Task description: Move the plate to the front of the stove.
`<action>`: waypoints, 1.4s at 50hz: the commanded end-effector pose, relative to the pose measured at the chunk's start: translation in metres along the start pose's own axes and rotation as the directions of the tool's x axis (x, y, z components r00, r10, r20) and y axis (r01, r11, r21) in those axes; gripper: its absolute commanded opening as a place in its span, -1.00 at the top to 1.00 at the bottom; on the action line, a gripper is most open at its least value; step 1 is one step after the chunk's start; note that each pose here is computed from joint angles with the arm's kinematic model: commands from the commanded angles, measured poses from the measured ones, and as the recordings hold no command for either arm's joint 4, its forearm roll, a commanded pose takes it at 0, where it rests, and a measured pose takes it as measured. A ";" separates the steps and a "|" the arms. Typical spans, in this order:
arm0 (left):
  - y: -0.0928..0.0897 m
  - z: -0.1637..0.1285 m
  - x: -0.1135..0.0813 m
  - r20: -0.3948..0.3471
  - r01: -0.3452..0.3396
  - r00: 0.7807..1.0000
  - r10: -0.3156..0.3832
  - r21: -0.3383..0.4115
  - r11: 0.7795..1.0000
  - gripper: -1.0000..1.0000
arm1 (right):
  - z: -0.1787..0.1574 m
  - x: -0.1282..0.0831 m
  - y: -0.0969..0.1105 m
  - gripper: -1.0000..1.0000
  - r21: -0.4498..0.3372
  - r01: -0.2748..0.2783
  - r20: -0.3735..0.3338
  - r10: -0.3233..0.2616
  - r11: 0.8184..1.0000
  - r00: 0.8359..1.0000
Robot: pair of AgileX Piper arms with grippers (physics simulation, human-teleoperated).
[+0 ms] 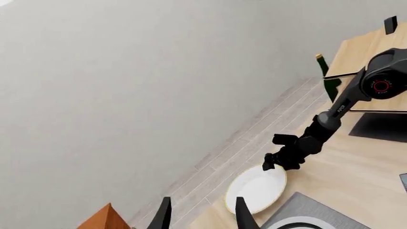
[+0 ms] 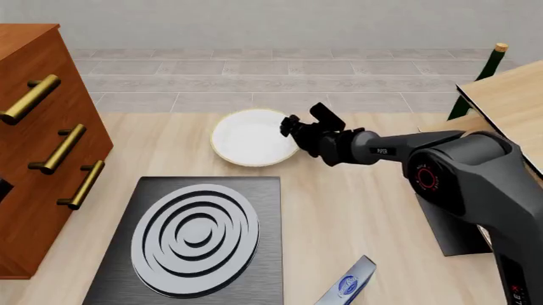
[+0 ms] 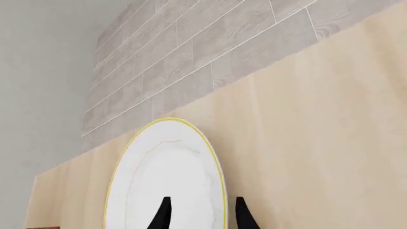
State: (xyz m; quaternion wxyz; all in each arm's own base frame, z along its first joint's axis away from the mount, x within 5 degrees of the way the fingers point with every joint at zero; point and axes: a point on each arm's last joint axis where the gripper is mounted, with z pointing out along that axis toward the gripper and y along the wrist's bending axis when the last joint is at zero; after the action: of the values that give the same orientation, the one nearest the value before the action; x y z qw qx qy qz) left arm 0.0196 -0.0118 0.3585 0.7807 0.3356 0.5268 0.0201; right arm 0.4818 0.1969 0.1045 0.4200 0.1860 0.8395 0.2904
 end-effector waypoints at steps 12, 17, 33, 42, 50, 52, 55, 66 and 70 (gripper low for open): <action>-0.001 -0.007 0.001 0.015 0.017 1.000 -0.017 -0.007 1.000 -1.00 | -0.019 -0.065 -0.016 -1.00 0.110 0.259 0.001 -0.261 0.960 0.965; -0.001 -0.009 0.001 0.021 0.020 1.000 -0.019 -0.005 1.000 -1.00 | -0.031 -0.083 -0.016 -1.00 0.126 0.313 0.016 -0.318 0.941 0.948; 0.002 -0.017 -0.003 0.034 0.016 0.999 -0.015 -0.010 1.000 -1.00 | -0.078 -0.103 0.011 -1.00 0.090 0.320 0.091 -0.328 0.943 0.940; 0.003 -0.017 -0.004 0.047 0.020 0.999 -0.020 -0.005 1.000 -1.00 | -0.119 -0.106 0.018 -1.00 0.076 0.358 0.139 -0.366 0.930 0.920; 0.005 -0.012 -0.008 0.055 0.057 0.997 -0.057 -0.003 0.998 -1.00 | -0.160 -0.105 0.025 -1.00 0.061 0.383 0.181 -0.387 0.922 0.904; 0.004 -0.011 -0.007 0.057 0.064 0.996 -0.064 0.002 0.998 -1.00 | -0.169 -0.101 0.031 -1.00 0.046 0.391 0.189 -0.392 0.919 0.900; 0.003 -0.008 -0.006 0.058 0.076 0.995 -0.076 0.009 0.997 -1.00 | -0.186 -0.097 0.036 -1.00 0.030 0.405 0.202 -0.402 0.914 0.893; 0.004 -0.003 -0.008 0.066 0.109 0.992 -0.111 0.032 0.993 -1.00 | -0.227 -0.086 0.048 -1.00 -0.005 0.449 0.232 -0.436 0.893 0.869; 0.004 -0.002 -0.008 0.068 0.122 0.990 -0.124 0.037 0.992 -1.00 | -0.243 -0.081 0.054 -1.00 -0.022 0.471 0.248 -0.451 0.882 0.857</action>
State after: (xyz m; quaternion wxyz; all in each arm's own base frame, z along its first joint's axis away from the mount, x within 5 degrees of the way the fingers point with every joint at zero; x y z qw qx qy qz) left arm 0.0127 -0.0086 0.3650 0.7940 0.3181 0.5171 -0.0321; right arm 0.3711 0.1125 0.2860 0.5630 0.0191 0.8052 0.1853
